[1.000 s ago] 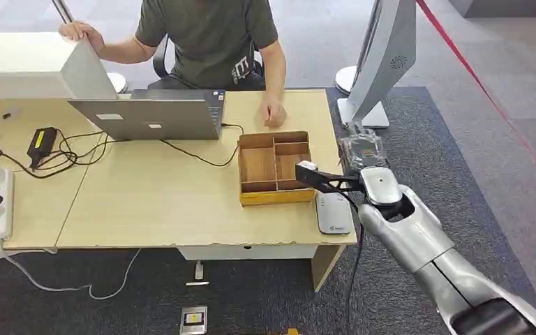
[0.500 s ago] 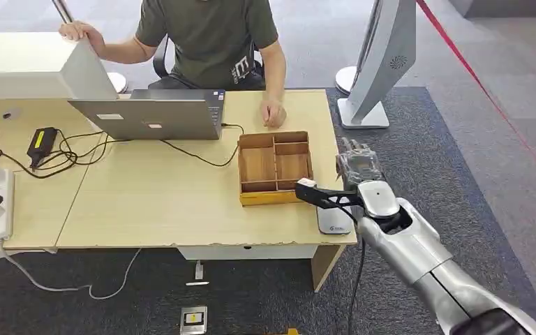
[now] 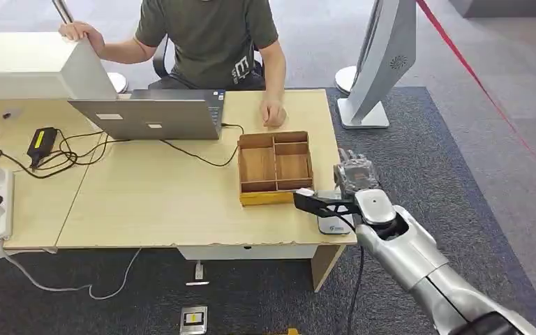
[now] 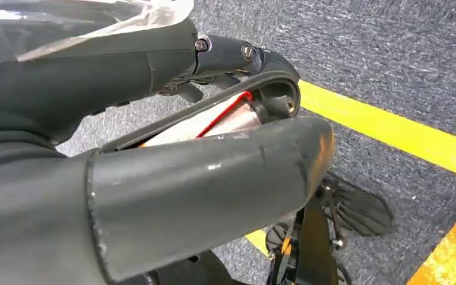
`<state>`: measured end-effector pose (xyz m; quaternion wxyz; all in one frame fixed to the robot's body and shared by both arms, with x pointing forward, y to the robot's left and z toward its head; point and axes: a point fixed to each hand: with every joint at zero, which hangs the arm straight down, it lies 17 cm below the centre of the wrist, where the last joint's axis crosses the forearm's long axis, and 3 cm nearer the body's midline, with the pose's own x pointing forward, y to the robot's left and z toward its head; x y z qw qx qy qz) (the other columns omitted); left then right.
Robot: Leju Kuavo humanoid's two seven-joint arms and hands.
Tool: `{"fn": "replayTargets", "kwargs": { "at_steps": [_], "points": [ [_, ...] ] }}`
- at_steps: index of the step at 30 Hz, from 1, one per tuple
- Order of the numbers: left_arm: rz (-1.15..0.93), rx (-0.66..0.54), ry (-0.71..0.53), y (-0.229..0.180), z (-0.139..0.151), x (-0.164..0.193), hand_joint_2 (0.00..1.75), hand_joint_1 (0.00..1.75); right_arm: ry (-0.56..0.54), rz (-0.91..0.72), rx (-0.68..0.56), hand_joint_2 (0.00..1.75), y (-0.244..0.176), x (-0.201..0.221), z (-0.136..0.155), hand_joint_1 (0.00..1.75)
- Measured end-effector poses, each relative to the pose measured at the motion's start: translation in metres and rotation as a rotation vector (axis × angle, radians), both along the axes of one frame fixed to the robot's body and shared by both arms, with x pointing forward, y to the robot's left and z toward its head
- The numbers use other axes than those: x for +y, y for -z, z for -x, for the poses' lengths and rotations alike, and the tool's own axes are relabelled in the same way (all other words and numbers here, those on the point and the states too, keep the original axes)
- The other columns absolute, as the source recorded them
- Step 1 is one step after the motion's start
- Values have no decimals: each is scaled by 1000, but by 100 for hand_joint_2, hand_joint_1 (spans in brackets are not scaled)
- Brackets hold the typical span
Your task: Pass the card to the sensor for recognition and then transmit it.
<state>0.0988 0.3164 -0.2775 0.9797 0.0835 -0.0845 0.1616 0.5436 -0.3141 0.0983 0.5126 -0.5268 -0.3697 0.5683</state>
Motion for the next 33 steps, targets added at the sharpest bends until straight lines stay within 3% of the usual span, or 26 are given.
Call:
{"fn": "replayTargets", "kwargs": {
  "at_steps": [20, 33],
  "points": [
    [-4, -17, 21, -1, -3, 1, 0, 0, 42, -56, 99, 175, 39, -7, 20, 175],
    [1, -29, 56, -1, -6, 3, 0, 0, 108, -114, 156, 175, 58, -32, 34, 175]
  ]
}}
